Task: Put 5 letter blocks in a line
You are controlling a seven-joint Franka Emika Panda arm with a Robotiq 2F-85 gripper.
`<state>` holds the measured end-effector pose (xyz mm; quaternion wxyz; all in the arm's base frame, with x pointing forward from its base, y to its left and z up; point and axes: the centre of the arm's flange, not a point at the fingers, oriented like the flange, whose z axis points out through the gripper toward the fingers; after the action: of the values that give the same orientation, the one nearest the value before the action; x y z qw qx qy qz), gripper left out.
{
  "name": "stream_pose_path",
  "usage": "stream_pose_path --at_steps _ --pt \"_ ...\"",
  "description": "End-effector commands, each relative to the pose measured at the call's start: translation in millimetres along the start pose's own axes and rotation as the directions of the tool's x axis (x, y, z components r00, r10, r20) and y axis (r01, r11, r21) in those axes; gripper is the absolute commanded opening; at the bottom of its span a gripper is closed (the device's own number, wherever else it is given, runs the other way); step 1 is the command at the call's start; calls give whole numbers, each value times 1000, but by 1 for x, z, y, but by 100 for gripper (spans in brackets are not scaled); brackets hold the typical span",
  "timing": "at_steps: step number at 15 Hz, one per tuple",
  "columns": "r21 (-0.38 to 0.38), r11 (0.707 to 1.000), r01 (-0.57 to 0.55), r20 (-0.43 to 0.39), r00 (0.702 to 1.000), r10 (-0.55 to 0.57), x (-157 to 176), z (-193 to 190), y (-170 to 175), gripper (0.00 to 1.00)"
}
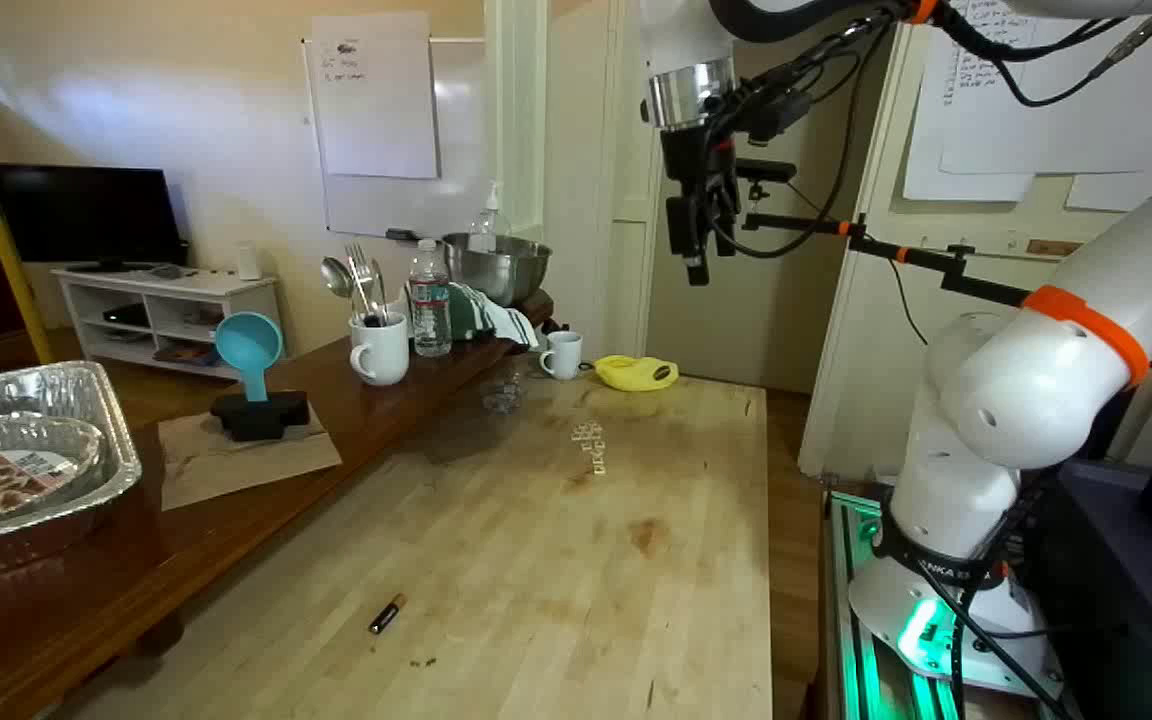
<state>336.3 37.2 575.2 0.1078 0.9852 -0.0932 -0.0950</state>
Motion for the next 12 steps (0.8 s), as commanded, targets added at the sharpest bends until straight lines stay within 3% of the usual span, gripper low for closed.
stream_pose_path --at_steps 1,7,9,12 --pt "0 1000 0 0 1000 0 0 0 0 100" --pt "0 1000 0 0 1000 0 0 0 0 100" --pt "-6 1000 -10 58 998 10 17 19 -6 100" --pt "-10 997 77 65 995 -76 32 44 -9 100"
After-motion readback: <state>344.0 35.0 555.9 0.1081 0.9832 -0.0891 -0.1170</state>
